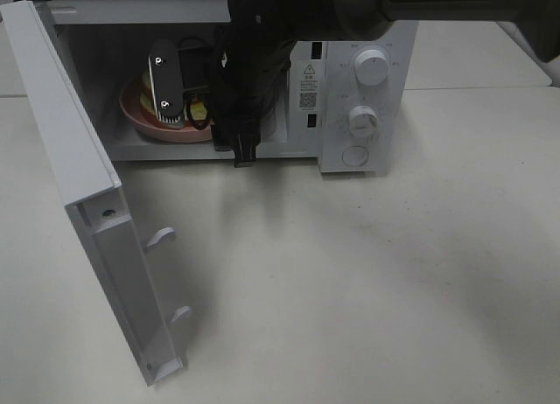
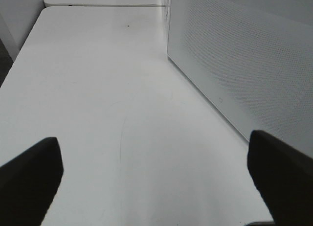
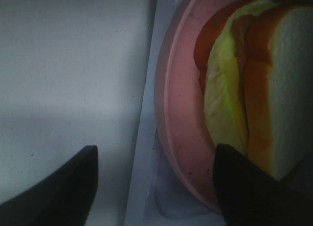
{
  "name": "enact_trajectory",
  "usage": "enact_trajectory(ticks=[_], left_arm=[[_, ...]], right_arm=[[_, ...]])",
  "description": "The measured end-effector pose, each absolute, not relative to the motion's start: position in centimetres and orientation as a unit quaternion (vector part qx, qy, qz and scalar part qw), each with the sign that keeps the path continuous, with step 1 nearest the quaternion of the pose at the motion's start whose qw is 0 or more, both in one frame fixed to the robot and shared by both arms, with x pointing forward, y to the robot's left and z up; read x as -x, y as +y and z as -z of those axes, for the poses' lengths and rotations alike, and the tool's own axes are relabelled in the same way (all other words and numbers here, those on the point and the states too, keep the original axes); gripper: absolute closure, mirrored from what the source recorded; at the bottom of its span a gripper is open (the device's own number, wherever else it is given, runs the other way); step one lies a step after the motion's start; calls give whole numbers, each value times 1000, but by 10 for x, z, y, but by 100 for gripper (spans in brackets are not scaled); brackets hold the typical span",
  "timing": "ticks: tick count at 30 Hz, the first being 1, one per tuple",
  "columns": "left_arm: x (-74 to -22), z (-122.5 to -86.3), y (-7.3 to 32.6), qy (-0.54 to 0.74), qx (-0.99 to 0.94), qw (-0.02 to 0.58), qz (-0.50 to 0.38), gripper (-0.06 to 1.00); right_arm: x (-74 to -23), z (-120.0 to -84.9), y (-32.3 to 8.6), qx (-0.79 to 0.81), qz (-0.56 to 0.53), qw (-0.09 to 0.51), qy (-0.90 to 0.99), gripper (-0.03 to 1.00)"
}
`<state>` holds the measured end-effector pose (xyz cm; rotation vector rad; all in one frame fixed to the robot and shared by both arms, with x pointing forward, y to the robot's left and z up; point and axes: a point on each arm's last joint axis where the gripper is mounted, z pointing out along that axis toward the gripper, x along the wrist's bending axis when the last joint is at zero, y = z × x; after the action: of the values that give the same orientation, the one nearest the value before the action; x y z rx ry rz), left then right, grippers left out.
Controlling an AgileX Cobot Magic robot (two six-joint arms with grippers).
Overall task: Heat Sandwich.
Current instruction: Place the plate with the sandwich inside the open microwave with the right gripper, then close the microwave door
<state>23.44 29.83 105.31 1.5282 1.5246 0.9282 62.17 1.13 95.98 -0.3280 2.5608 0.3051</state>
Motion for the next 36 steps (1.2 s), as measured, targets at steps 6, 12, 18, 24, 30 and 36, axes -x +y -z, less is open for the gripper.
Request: enact_trajectory(ticks=[6, 12, 18, 24, 30, 36], left_arm=[[-234, -1053, 298, 599, -600, 386, -364, -2], [-234, -1053, 298, 599, -600, 386, -364, -2], [-234, -1053, 298, 599, -600, 386, -364, -2], [-234, -1053, 298, 599, -600, 386, -364, -2], [-234, -1053, 298, 599, -600, 386, -364, -2], [-234, -1053, 298, 599, -600, 386, -364, -2]], right_arm=[[-606, -959, -1, 132, -117, 278, 944, 31], [-586, -965, -17, 108, -135, 282, 944, 31], [-572, -965, -29, 67, -144, 269, 950, 31], [-555, -972, -42, 10, -165, 263, 950, 17], [-535, -975, -60, -4, -161, 258, 953, 10], [-510, -980, -81, -29, -162, 249, 954, 11]])
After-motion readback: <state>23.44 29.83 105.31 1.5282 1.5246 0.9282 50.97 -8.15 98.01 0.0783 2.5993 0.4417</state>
